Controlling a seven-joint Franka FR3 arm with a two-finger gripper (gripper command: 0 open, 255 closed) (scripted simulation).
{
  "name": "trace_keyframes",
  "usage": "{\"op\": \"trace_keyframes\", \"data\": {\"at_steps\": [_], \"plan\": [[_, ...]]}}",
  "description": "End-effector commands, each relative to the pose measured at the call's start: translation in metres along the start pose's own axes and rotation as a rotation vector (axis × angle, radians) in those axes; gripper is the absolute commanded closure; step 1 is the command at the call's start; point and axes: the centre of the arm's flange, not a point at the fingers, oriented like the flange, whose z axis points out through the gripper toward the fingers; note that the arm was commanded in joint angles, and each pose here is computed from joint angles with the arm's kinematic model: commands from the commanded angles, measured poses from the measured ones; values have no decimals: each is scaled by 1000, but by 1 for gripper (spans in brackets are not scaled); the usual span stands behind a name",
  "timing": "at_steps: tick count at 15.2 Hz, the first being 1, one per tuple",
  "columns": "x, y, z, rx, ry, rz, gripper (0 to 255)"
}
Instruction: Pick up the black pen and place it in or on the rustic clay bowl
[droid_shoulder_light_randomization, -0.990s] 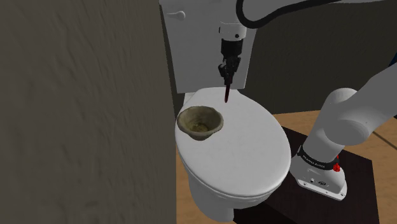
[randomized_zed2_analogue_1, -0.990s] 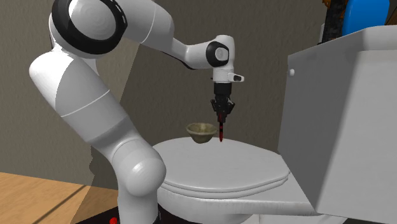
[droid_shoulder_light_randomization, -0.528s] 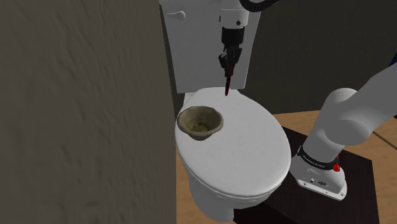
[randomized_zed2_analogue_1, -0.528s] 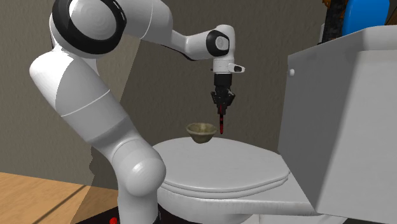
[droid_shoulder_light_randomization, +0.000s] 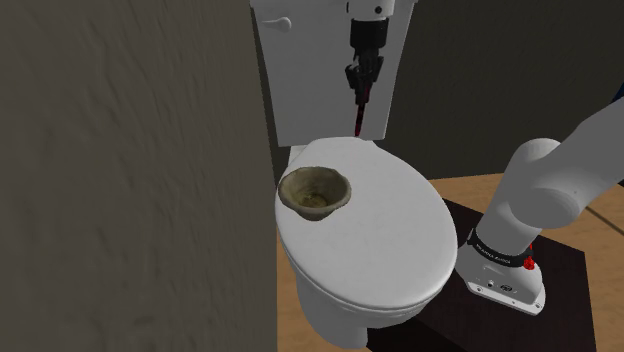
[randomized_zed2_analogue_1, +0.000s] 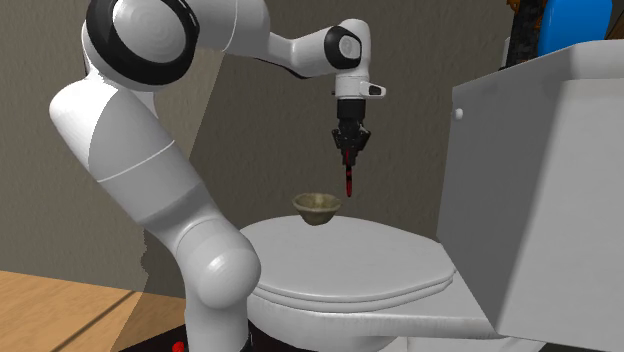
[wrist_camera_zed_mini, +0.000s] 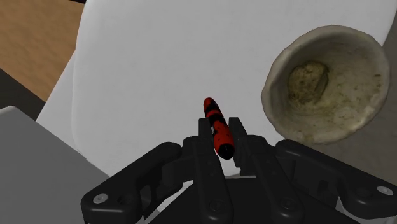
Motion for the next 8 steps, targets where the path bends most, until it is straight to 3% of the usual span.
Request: {"op": "trace_keyframes", "data": {"at_steps": [1, 4, 8], "plan": [[0, -1, -12, 0, 0, 0, 255], [-1, -1, -23, 0, 0, 0, 255], [3, -52, -35, 0, 0, 0, 255]]}}
